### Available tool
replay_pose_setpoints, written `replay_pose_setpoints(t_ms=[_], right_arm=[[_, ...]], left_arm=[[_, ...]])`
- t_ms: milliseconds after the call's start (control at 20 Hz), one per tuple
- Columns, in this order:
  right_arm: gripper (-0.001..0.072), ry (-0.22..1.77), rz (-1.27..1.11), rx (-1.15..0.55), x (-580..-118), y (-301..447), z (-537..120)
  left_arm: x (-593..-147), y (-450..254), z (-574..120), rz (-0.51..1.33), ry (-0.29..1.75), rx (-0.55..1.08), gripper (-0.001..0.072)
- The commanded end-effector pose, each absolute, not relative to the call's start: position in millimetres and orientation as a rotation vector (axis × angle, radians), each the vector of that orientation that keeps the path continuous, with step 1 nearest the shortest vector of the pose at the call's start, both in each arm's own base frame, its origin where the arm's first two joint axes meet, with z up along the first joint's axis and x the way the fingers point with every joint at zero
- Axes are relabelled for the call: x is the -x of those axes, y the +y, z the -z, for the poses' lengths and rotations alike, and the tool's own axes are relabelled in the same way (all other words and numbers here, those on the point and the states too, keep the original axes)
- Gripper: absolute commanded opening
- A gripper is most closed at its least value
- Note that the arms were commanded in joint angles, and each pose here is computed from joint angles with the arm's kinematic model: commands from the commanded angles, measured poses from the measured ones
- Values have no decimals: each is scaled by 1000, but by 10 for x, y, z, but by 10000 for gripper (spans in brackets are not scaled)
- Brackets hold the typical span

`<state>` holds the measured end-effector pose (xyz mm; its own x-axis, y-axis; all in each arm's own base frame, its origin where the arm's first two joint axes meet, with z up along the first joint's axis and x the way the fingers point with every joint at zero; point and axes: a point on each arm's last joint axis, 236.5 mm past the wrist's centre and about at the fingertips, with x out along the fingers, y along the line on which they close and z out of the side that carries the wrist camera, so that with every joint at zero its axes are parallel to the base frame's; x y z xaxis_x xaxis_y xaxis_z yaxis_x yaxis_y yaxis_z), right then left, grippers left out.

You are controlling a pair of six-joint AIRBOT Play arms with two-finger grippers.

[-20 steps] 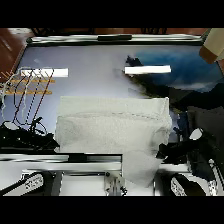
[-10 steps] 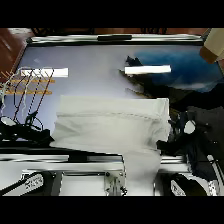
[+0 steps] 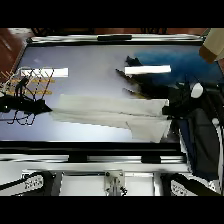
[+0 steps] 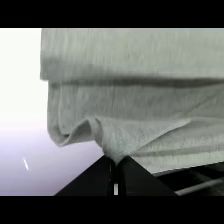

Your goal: Fold the shirts.

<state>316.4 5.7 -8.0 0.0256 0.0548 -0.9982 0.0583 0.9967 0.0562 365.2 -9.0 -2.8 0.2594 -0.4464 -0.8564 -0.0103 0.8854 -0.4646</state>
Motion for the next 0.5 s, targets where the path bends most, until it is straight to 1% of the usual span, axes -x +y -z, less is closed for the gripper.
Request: replay_pose_setpoints(t_ms=[0,150,200,250,350,400,450], right_arm=[[65,1491,15,-64,-3898,-15,161],[66,1390,33,-85,-4461,-29,202],[67,1369,36,-84,-4580,-40,232],[67,1370,35,-94,-4643,-27,303],[78,1437,23,-121,-4587,38,540],[197,1474,9,-135,-4538,85,633],[489,1502,-30,-132,-4485,145,670]], left_arm=[[-4222,-156,27,277,1261,481,40],[-4496,-196,264,256,1311,533,40],[-4567,-207,330,251,1319,542,41],[-4627,-214,403,243,1324,551,41],[-4659,-259,595,234,1353,567,42],[-4631,-292,668,240,1377,570,85],[-4593,-315,711,246,1399,572,275]])
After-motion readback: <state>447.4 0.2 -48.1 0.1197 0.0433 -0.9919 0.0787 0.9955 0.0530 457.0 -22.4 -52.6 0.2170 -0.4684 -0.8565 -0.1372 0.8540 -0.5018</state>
